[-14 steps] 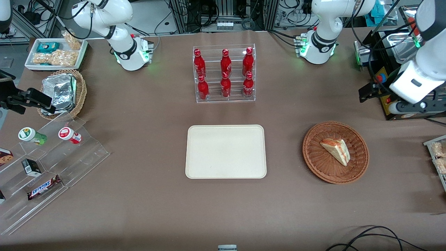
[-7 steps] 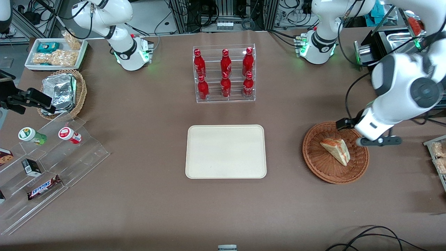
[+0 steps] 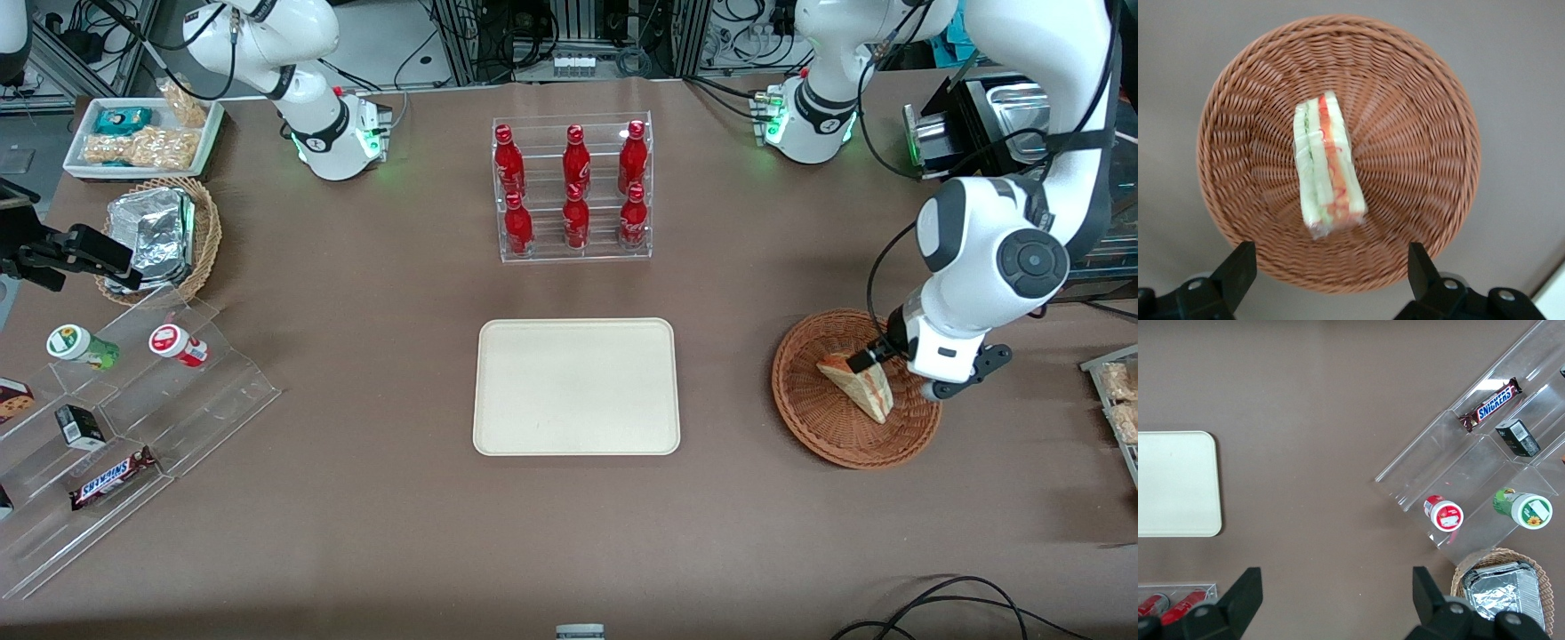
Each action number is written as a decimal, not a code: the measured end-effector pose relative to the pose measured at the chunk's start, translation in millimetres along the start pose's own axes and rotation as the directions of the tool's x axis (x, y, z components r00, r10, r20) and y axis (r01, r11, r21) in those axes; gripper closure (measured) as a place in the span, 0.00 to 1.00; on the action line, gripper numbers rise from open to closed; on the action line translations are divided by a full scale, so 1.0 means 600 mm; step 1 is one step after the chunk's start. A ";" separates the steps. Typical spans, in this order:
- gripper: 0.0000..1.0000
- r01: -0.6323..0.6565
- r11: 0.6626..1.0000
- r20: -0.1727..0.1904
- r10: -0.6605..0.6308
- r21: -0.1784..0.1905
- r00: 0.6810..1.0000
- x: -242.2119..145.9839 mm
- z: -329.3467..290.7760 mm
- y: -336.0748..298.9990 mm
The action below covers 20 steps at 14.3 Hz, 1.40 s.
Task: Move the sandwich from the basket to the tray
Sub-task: 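Lower the open left gripper over the sandwich in the wicker basket, then close the left gripper on the wrapped sandwich and lift it, then carry the sandwich with the left gripper over the cream tray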
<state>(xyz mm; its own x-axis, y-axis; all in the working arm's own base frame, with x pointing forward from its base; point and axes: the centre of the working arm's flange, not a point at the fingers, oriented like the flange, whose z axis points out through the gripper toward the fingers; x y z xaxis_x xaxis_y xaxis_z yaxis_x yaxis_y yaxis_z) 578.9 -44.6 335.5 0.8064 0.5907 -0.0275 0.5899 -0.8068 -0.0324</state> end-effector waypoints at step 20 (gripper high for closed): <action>0.81 0.307 0.937 0.114 -0.328 0.168 0.938 0.045 -0.057 0.045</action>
<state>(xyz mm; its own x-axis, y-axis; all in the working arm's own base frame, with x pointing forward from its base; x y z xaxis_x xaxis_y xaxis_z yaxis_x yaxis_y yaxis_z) 617.9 -50.5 368.2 0.5578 0.8198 -0.1295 0.7934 -0.5725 -0.2068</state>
